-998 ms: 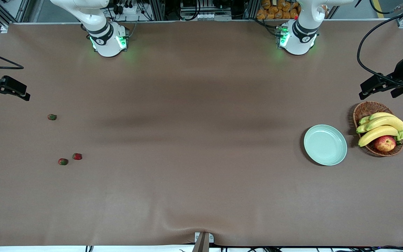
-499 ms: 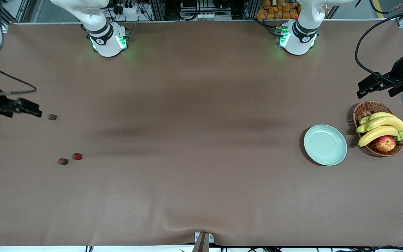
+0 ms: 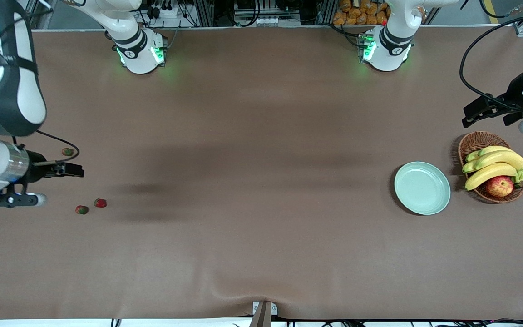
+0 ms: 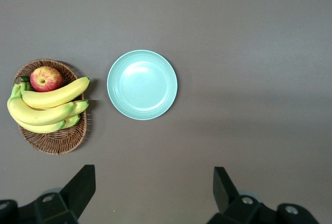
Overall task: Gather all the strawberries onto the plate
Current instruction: 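Reach the right gripper to a red strawberry and grasp it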
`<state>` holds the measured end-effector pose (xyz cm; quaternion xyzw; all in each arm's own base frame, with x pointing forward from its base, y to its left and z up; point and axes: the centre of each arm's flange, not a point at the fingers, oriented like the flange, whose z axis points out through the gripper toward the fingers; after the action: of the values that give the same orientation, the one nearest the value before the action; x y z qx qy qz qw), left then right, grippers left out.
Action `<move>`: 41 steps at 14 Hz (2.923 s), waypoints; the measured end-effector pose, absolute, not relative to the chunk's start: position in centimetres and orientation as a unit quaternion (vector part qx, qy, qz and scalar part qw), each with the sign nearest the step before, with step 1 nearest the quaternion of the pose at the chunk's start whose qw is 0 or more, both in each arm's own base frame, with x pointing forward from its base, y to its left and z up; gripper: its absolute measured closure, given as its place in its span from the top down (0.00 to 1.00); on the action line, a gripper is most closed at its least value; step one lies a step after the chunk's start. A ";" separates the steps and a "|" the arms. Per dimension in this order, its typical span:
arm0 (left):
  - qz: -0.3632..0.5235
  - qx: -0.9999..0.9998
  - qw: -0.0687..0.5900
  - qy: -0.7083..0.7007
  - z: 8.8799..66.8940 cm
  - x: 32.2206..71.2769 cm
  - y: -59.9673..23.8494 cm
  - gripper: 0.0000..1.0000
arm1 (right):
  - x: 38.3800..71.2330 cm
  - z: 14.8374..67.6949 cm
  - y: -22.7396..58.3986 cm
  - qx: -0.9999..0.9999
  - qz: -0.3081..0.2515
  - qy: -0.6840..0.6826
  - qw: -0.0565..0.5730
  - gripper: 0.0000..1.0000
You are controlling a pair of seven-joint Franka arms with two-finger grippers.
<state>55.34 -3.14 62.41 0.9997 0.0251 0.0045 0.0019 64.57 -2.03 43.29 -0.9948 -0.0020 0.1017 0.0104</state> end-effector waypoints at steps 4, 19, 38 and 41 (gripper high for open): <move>0.003 1.000 0.002 0.027 62.3 55.3 -2.8 1.00 | 65.7 36.2 -2.6 -0.991 0.133 0.001 0.011 1.00; -0.002 1.000 0.001 0.025 61.8 55.5 -2.9 1.00 | 66.2 21.8 -4.9 -0.996 0.086 -0.039 0.000 1.00; -0.005 1.000 0.001 0.024 61.6 55.5 -3.1 1.00 | 66.4 19.1 -7.0 -0.997 0.069 -0.038 -0.005 1.00; -0.006 1.000 0.001 0.024 61.5 55.5 -3.1 1.00 | 66.4 19.0 -7.0 -0.997 0.070 -0.038 -0.005 0.96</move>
<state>55.51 -3.05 61.54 0.9997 0.0242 -0.0059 0.0010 66.39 -7.01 18.98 -0.9968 -0.0382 0.0696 -0.0048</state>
